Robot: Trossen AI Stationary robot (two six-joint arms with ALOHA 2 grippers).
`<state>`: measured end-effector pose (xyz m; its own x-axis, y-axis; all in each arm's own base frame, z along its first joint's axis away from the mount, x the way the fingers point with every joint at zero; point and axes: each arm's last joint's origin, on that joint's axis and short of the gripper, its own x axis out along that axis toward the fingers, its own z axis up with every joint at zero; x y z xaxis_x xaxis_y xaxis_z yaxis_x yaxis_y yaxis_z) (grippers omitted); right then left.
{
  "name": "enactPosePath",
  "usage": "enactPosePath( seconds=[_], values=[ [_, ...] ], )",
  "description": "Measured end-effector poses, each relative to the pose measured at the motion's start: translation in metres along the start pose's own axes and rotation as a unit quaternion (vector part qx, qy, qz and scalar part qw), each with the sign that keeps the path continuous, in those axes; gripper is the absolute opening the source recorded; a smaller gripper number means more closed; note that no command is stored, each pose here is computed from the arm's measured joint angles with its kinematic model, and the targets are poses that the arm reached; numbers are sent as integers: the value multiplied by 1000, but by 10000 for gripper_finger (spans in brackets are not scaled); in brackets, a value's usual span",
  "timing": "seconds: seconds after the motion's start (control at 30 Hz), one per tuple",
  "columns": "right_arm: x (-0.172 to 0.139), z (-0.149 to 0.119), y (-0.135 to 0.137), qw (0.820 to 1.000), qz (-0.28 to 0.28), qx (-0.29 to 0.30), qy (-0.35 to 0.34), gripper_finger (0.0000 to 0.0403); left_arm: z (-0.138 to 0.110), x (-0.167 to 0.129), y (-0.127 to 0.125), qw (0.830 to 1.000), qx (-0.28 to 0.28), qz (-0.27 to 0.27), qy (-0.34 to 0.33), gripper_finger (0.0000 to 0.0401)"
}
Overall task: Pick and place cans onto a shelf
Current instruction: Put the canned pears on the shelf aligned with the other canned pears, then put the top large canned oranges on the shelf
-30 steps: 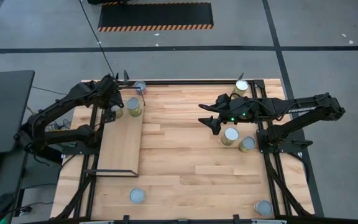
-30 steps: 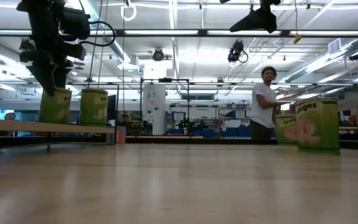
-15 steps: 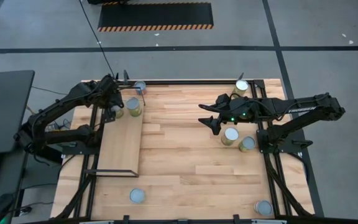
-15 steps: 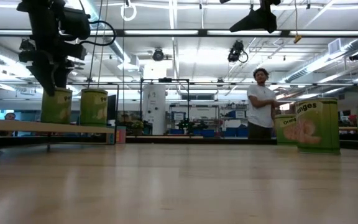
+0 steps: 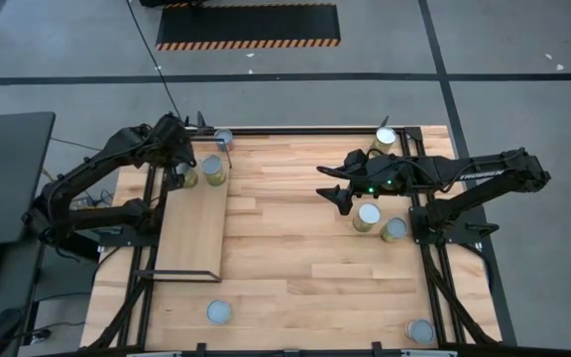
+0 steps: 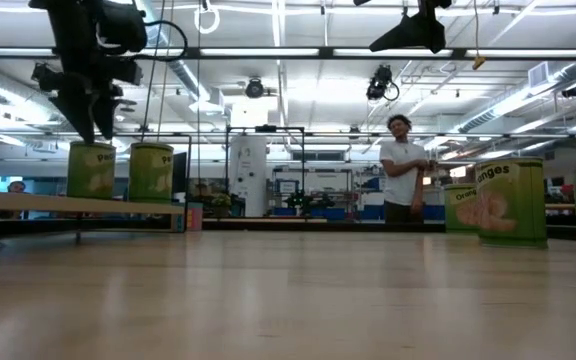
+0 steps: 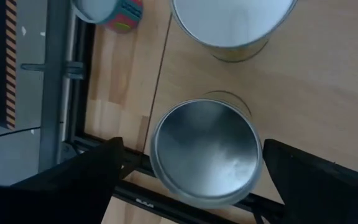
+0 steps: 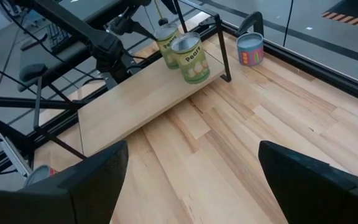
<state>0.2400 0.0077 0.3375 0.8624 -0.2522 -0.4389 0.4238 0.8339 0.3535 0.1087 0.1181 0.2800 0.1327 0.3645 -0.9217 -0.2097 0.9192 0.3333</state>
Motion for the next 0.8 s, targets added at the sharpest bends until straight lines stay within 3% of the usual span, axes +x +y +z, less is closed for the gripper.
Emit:
enactPosePath(
  seconds=[0.23,0.5,0.67,0.8],
  values=[
    [0,0,0,1000,2,-7,1,369,5,-24,2,1000,-14,1,-11,393],
    [0,0,0,999,2,-38,1,368,27,-49,-14,992,-64,-38,-98,391],
    [-5,-2,-3,999,-5,-53,14,368,48,-59,-35,975,-98,-86,-179,389],
    [-14,-9,-11,993,-50,-65,82,368,67,-68,-52,956,-114,-113,-245,389]
  ],
)
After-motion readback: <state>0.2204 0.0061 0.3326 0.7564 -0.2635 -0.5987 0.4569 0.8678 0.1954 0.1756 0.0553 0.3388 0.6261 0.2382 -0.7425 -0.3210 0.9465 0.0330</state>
